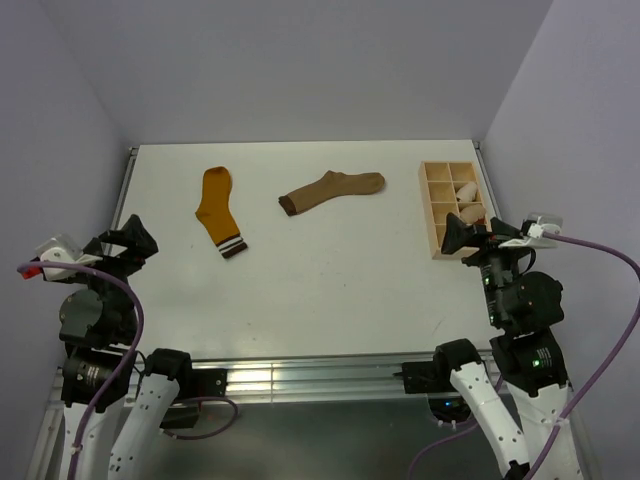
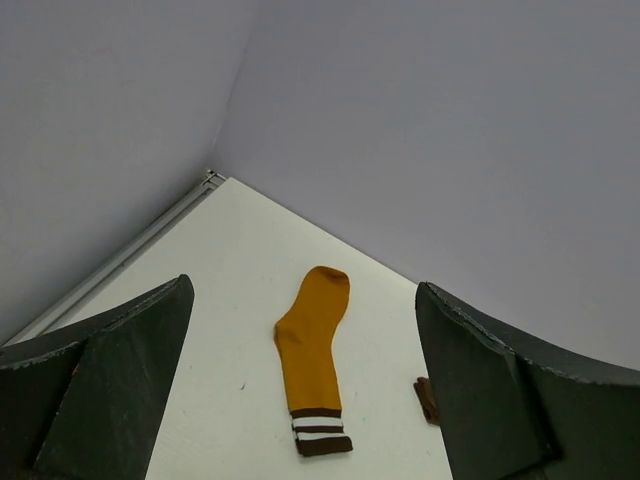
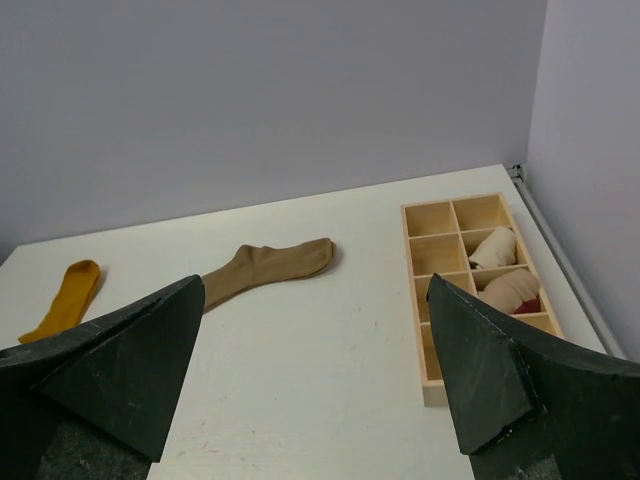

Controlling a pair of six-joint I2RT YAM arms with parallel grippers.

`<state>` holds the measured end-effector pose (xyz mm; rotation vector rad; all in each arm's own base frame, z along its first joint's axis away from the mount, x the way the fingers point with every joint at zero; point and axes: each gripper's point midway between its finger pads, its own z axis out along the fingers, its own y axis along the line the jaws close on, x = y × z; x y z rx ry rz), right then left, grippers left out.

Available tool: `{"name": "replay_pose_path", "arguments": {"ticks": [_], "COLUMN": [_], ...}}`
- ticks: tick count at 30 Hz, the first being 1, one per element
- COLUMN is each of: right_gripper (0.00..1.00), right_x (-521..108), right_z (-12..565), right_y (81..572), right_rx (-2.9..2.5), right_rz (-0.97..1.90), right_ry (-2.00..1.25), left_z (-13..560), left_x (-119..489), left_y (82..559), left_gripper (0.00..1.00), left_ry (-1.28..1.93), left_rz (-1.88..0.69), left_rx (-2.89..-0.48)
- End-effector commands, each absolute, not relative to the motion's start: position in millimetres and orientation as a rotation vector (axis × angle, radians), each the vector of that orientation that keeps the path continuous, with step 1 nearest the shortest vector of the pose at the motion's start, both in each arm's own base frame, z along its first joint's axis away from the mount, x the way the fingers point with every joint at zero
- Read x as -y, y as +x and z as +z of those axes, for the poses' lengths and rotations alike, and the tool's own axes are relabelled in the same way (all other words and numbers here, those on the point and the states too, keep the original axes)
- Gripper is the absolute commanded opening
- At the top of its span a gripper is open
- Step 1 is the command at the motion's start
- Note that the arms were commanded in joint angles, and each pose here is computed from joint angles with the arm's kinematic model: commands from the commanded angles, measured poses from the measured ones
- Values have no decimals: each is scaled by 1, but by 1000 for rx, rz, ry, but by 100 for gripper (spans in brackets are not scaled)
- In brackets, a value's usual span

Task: Roll the socks
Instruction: Move the sock to the center of the board.

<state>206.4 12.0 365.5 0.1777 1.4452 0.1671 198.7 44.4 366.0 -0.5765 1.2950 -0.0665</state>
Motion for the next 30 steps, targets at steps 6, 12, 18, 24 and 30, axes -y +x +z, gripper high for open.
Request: {"name": "replay_pose_path", "arguments": {"ticks": [6, 12, 18, 24, 30], "right_gripper": [100, 100, 100, 100, 96], "right_x": [-41, -70, -105, -133, -194], "right_z": [370, 375, 357, 329, 286], "right_y": [221, 234, 269, 323, 375], "right_rx": [-1496, -1559, -1713, -1835, -1969], "right_rz": [279, 408, 558, 562, 470], "right_ry": [85, 15, -13, -28, -204], "left_z": [369, 358, 339, 317, 292], "left_x": [-32, -19, -6, 7, 14], "left_y": [204, 218, 234, 251, 264], "left_gripper": [100, 99, 99, 99, 100], "left_ry": [-539, -507, -488, -486, -501], "left_rz": [-135, -173, -219, -253, -249], "left_rx": [-1288, -1347, -1416, -1515, -1614]}}
